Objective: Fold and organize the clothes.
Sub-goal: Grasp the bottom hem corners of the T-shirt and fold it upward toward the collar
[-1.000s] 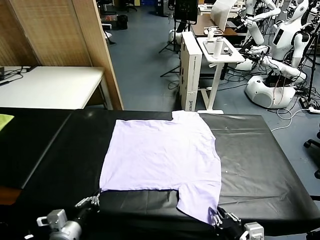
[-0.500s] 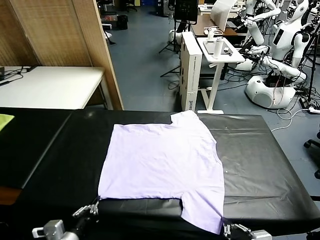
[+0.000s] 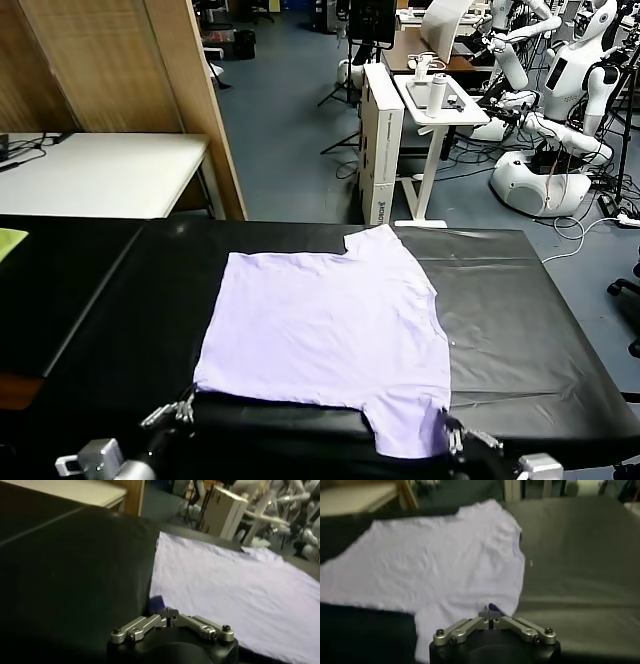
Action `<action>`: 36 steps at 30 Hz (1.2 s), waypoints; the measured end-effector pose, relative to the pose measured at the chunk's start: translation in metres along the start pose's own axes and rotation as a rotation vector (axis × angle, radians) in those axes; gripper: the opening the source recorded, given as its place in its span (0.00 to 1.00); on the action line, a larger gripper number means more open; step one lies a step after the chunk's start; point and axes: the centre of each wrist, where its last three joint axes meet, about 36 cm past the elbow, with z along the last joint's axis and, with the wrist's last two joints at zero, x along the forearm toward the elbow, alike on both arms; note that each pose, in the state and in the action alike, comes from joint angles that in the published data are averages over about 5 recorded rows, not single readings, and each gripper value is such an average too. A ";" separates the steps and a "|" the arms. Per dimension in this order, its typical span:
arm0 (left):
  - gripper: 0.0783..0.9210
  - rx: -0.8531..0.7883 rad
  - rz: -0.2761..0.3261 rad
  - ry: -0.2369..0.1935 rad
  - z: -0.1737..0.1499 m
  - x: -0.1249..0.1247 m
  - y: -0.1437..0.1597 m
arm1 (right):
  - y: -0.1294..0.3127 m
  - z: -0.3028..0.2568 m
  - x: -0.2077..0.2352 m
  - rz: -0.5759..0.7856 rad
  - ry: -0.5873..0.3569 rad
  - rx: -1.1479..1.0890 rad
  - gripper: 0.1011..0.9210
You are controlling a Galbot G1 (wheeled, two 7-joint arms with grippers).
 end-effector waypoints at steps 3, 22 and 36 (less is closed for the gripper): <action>0.08 0.002 0.013 -0.043 -0.008 -0.007 -0.002 | -0.006 0.000 -0.017 -0.003 -0.014 0.010 0.05; 0.08 -0.060 0.033 -0.114 -0.017 -0.079 0.007 | -0.034 -0.003 -0.158 0.008 -0.061 0.062 0.05; 0.08 -0.101 0.002 -0.077 -0.008 -0.106 0.023 | -0.028 0.006 -0.187 0.005 0.001 0.074 0.05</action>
